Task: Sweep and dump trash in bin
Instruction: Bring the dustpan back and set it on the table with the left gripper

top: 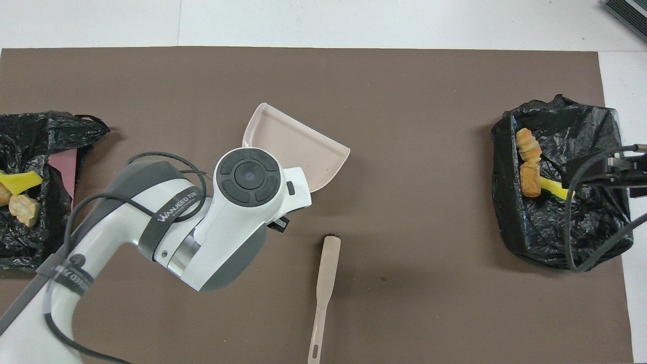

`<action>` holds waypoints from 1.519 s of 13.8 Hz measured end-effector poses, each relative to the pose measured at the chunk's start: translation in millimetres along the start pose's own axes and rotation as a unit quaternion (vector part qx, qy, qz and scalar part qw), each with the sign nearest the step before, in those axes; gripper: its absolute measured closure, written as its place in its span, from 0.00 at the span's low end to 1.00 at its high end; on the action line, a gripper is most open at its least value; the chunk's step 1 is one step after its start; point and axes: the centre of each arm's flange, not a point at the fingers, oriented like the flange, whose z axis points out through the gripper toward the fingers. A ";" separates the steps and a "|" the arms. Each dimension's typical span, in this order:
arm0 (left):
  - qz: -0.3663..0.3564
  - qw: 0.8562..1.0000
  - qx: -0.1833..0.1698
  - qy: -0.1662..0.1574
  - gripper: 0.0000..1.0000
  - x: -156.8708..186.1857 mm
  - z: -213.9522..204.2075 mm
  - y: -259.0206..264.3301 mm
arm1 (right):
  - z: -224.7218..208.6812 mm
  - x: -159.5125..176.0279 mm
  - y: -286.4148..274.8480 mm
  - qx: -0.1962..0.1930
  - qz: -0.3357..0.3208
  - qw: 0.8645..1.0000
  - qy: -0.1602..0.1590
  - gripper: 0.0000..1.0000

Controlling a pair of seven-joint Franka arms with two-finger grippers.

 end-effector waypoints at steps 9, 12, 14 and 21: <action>-0.147 0.986 -0.075 0.020 0.68 31.3 51.3 66.1 | 0.0 0.0 0.0 0.000 0.000 1.000 0.000 0.00; -0.171 0.981 -0.093 0.014 0.68 43.9 71.2 84.7 | 0.0 0.0 0.0 0.000 0.000 1.000 0.000 0.00; -0.172 0.980 -0.095 0.022 0.51 49.6 67.3 83.2 | 0.0 0.0 0.0 0.000 0.000 1.000 0.000 0.00; -0.221 0.969 -0.090 0.058 0.00 58.6 29.2 17.4 | -0.1 0.0 0.0 0.000 0.000 1.000 0.000 0.00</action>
